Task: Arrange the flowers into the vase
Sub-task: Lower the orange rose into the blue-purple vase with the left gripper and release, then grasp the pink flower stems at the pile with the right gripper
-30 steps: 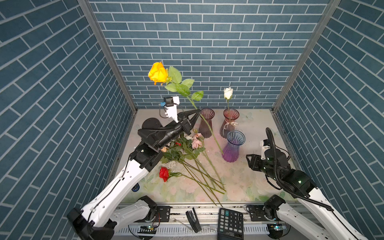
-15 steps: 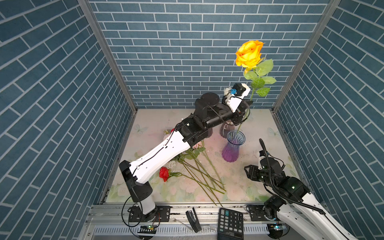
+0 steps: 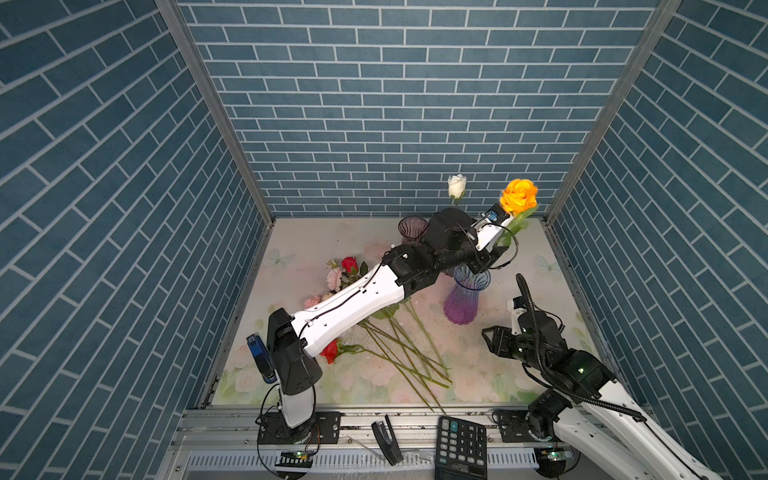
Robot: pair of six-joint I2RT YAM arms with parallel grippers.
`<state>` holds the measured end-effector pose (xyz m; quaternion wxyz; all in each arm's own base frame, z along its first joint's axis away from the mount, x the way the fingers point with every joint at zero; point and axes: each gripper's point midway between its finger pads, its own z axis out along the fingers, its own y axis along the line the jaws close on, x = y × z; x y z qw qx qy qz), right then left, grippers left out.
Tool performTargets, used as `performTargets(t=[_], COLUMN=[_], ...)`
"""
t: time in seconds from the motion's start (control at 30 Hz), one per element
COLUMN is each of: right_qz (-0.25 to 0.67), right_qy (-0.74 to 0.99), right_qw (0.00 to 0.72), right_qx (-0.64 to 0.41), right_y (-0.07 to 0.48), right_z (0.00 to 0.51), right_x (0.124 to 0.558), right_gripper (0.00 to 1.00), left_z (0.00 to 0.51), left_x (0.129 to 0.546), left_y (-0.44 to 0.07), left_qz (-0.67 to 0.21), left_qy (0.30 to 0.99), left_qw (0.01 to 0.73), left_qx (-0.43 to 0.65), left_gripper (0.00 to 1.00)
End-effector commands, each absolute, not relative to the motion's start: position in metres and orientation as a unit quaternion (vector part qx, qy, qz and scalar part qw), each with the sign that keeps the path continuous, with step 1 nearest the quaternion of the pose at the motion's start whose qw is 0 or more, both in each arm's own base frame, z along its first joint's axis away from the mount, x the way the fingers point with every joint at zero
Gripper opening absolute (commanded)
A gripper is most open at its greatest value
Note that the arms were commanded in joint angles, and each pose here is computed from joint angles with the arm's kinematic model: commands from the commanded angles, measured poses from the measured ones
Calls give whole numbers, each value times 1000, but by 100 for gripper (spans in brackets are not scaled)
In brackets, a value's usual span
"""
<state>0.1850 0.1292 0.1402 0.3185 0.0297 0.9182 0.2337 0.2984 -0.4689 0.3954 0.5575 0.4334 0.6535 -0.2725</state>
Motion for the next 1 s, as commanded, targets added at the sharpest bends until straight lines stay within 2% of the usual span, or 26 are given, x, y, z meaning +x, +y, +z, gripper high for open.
performTargets(t=[0.0, 0.23, 0.3, 0.5, 0.6, 0.77, 0.97], right_qz=[251, 246, 256, 340, 358, 335, 269], right_qy=[913, 925, 922, 903, 896, 901, 924], right_qw=[318, 290, 290, 248, 230, 197, 193], right_qx=[42, 13, -10, -82, -125, -193, -192], right_y=[136, 145, 152, 188, 214, 257, 284], right_z=[141, 134, 136, 145, 147, 144, 127], right_x=[190, 189, 189, 165, 151, 137, 167], right_gripper=[54, 48, 42, 36, 35, 35, 36], left_z=[416, 392, 377, 280, 231, 169, 161], left_x=[288, 266, 258, 243, 238, 236, 231], left_y=[-437, -346, -316, -231, -204, -169, -156], left_qz=[-264, -227, -223, -242, -239, -214, -254], left_qy=[665, 712, 726, 788, 808, 832, 811], left_qw=[569, 571, 573, 541, 528, 512, 526], left_qx=[406, 340, 308, 169, 111, 27, -17], left_gripper=[88, 88, 88, 87, 86, 84, 79])
